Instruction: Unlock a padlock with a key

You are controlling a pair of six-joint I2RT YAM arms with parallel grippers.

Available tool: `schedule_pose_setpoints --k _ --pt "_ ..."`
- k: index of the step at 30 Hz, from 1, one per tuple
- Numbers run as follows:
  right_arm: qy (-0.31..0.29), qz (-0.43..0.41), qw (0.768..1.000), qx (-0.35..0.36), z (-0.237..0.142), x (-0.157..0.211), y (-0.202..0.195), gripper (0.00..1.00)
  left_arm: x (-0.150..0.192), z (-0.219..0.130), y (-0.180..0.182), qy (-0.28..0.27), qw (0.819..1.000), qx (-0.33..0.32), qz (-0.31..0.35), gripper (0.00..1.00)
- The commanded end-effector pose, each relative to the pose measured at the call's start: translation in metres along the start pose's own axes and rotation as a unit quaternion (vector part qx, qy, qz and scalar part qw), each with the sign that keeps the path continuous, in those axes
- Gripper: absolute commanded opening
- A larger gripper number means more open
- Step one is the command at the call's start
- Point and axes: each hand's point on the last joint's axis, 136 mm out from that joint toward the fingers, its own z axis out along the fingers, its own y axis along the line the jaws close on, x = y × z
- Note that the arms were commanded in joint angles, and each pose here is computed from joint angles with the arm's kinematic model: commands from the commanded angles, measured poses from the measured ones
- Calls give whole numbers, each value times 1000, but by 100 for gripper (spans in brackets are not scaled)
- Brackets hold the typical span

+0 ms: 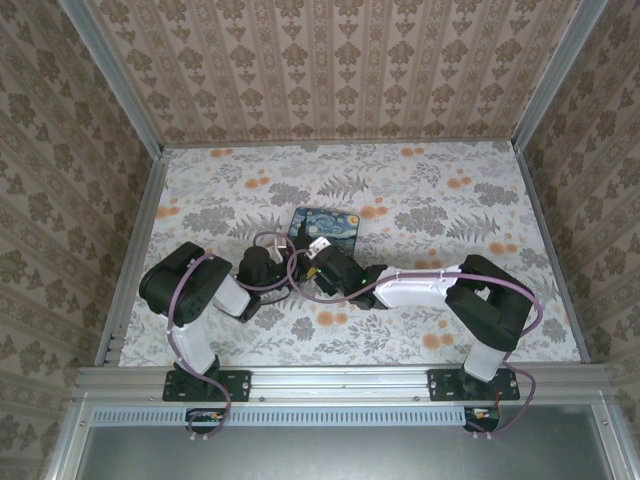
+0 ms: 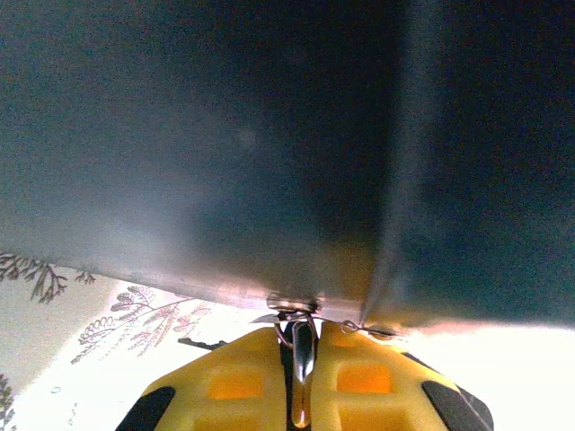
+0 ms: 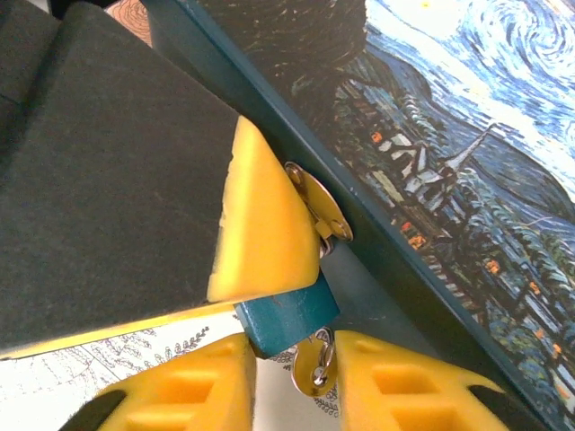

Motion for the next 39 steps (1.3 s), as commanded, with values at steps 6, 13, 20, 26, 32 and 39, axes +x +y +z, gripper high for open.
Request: schedule_pose_setpoints --k 6,13,20,26,32,39 --pt "2 30 1000 -8 5 -1 -9 6 10 -3 -9 20 1000 16 16 0" --pt "-36 140 981 -132 -17 -16 0 15 9 -3 -3 18 1000 9 21 0" --pt "-79 285 936 -189 -45 -15 -12 61 9 -1 12 21 999 -8 33 0" --pt "-76 358 904 -222 -40 -6 -3 62 12 -4 22 23 998 -26 54 24" --pt "-70 390 891 -221 -23 -3 -2 61 15 -11 13 25 995 -36 85 48" --pt "-83 414 884 -199 -8 -10 -27 61 17 -34 -6 14 987 -79 143 63"
